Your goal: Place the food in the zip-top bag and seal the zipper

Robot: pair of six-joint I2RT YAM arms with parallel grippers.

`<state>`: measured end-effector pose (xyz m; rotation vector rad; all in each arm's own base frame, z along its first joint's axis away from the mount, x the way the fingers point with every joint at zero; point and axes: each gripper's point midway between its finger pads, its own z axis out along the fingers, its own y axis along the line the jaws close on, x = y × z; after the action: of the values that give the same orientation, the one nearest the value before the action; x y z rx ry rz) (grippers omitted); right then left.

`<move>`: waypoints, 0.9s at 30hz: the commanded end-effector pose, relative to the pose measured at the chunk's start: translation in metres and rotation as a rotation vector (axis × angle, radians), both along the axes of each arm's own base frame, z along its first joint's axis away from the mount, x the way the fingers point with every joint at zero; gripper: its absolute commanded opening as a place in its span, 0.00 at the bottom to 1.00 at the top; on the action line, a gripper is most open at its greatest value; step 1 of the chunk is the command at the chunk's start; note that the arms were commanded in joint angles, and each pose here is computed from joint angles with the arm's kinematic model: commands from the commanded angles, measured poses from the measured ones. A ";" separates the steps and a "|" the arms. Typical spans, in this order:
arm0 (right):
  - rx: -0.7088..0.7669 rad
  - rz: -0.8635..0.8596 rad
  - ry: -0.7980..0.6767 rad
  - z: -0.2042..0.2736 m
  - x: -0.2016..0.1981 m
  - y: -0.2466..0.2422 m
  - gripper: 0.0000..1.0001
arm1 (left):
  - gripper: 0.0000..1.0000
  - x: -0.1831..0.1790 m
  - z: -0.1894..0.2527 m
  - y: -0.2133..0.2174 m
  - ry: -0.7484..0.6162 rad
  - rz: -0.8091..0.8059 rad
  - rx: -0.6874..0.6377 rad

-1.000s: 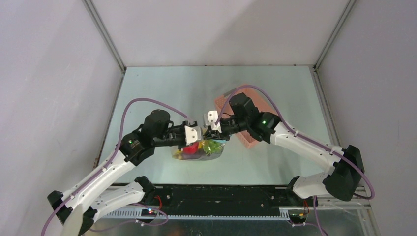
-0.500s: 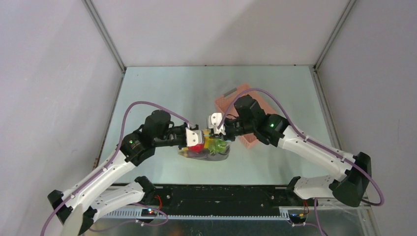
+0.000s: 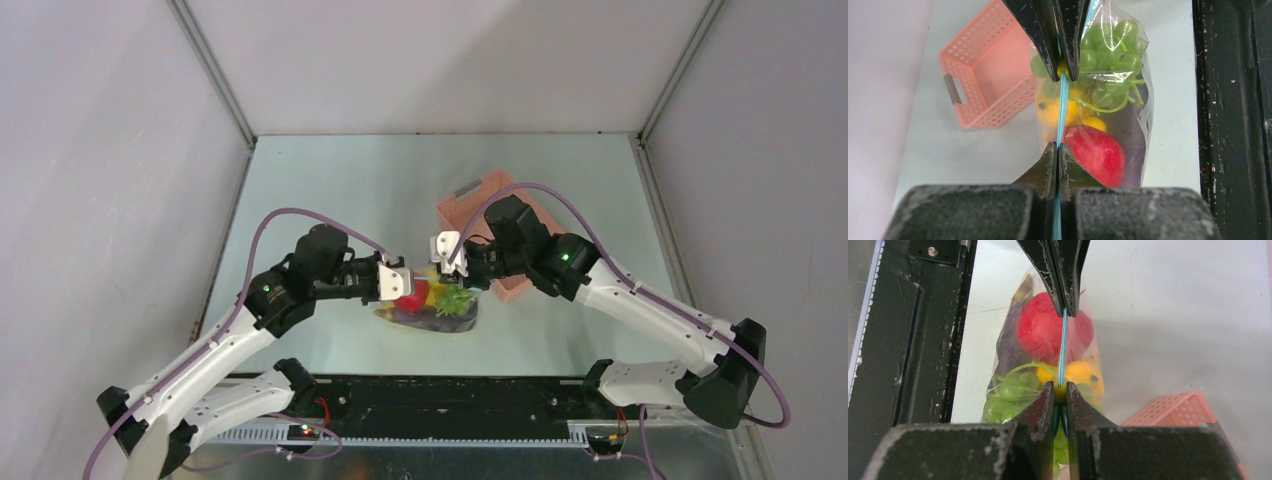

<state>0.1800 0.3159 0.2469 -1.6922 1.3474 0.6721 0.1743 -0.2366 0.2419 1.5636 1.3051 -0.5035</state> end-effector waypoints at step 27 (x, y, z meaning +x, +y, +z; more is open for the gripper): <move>0.339 0.065 0.011 0.088 -0.019 0.041 0.00 | 0.15 0.002 -0.007 -0.035 0.262 -0.068 0.035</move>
<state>0.1722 0.3439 0.2719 -1.5366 1.3595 0.8189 0.1748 -0.2660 0.2273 1.6035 1.4709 -0.7422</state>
